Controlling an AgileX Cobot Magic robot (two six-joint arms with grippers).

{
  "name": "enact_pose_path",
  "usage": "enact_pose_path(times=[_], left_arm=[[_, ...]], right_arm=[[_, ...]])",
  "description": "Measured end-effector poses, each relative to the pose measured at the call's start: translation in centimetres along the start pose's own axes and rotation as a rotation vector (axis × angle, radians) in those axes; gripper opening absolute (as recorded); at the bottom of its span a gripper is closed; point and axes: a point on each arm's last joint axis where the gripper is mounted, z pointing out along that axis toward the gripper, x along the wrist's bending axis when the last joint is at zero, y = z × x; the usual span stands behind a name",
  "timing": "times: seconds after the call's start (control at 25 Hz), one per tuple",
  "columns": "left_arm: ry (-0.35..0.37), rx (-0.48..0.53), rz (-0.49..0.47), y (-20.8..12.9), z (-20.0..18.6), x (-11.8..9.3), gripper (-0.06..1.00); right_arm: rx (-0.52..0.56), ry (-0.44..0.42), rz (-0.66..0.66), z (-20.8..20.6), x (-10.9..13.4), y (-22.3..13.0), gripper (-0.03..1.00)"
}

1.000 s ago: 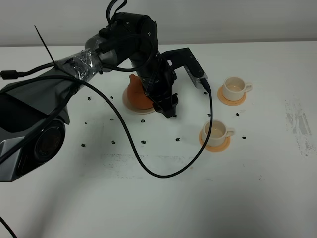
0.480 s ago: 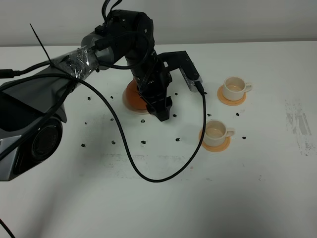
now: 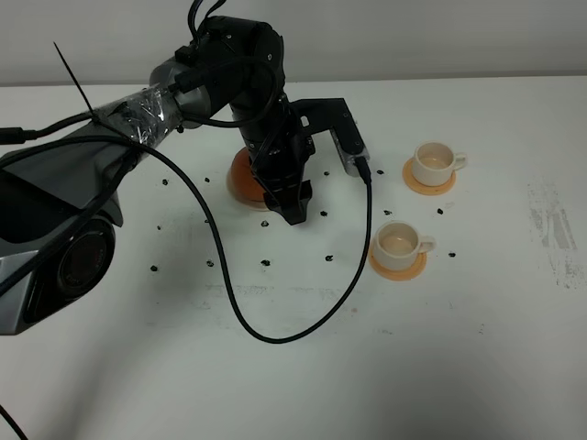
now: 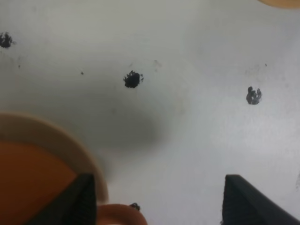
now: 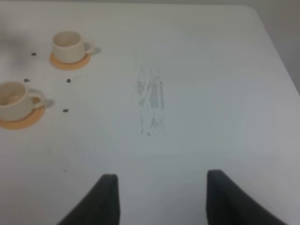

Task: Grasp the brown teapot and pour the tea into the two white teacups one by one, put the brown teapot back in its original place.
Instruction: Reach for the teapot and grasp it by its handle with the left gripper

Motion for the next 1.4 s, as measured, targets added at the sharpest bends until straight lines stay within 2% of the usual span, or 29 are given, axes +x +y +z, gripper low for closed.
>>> enact_pose_path(times=[0.36,0.64,1.4], left_arm=[[0.005,0.007,0.052,-0.1,-0.01,0.08,0.59],[-0.018,0.013,0.072,-0.33,0.52,-0.12,0.59],[-0.031,-0.007,0.093,-0.37,0.5,-0.08,0.59]], right_arm=[[0.0,0.0,0.0,0.0,0.0,0.0,0.44],[0.0,0.0,0.0,0.0,0.0,0.0,0.44],[0.0,0.0,0.0,0.0,0.0,0.0,0.44]])
